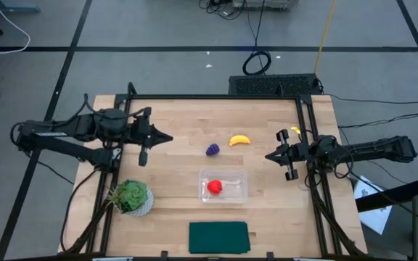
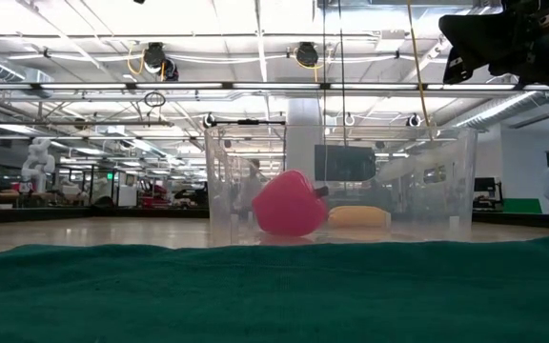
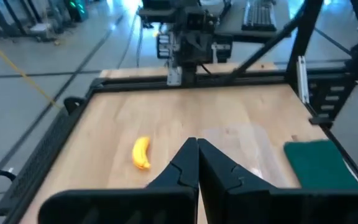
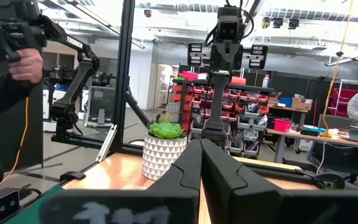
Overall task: Pick and placing Produce into tupperware
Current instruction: Put the banana into the transparent bin
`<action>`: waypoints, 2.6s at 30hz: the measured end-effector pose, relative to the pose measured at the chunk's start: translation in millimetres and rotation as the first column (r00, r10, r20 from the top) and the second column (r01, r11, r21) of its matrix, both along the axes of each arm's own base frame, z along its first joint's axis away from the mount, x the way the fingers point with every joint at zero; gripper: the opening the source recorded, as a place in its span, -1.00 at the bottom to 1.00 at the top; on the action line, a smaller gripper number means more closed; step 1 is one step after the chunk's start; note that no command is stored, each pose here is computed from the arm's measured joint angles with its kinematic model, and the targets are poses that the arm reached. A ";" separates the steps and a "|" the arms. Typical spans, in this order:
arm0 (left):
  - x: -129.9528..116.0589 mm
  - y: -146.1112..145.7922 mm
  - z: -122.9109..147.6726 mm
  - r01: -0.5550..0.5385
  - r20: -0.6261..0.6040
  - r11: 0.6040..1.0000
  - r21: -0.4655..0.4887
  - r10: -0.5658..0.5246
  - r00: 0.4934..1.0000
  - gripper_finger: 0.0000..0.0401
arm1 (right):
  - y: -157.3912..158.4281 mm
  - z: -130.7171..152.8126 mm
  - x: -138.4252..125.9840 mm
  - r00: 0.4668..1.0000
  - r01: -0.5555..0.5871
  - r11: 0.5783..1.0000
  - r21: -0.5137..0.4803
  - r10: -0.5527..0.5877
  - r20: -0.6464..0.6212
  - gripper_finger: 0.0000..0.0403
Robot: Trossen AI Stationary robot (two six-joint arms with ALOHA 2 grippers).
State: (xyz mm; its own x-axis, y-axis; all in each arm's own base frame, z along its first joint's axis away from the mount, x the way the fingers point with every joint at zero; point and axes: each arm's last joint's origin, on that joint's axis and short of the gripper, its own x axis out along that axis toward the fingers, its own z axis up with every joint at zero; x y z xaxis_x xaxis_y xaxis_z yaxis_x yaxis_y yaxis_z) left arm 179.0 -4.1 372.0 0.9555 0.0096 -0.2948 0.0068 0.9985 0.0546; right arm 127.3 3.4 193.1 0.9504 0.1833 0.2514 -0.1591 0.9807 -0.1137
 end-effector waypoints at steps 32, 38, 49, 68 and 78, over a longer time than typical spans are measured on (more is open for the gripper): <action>-24.1 -7.6 -88.1 -0.201 0.073 0.975 -0.092 0.208 0.975 -1.00 | 0.0 -0.4 0.1 1.000 0.000 1.000 0.000 0.000 -0.005 -1.00; -30.4 -11.2 -93.2 -0.143 0.173 0.986 -0.081 0.156 0.973 -1.00 | 0.0 -0.5 0.1 1.000 0.000 1.000 0.000 0.000 -0.005 -1.00; -40.3 -9.7 -118.5 -0.126 0.167 0.992 -0.017 0.127 0.978 -1.00 | 0.0 -0.5 0.1 1.000 0.000 1.000 0.000 0.000 -0.004 -1.00; -56.8 -6.3 -147.6 -0.145 0.246 0.989 -0.031 0.148 0.958 -1.00 | 0.0 -0.5 0.1 1.000 0.000 1.000 0.000 0.000 -0.004 -1.00; -64.0 -5.2 -170.4 -0.142 0.274 0.989 -0.032 0.145 0.951 -1.00 | 0.0 -0.4 0.1 1.000 -0.003 1.000 0.011 0.003 -0.006 -1.00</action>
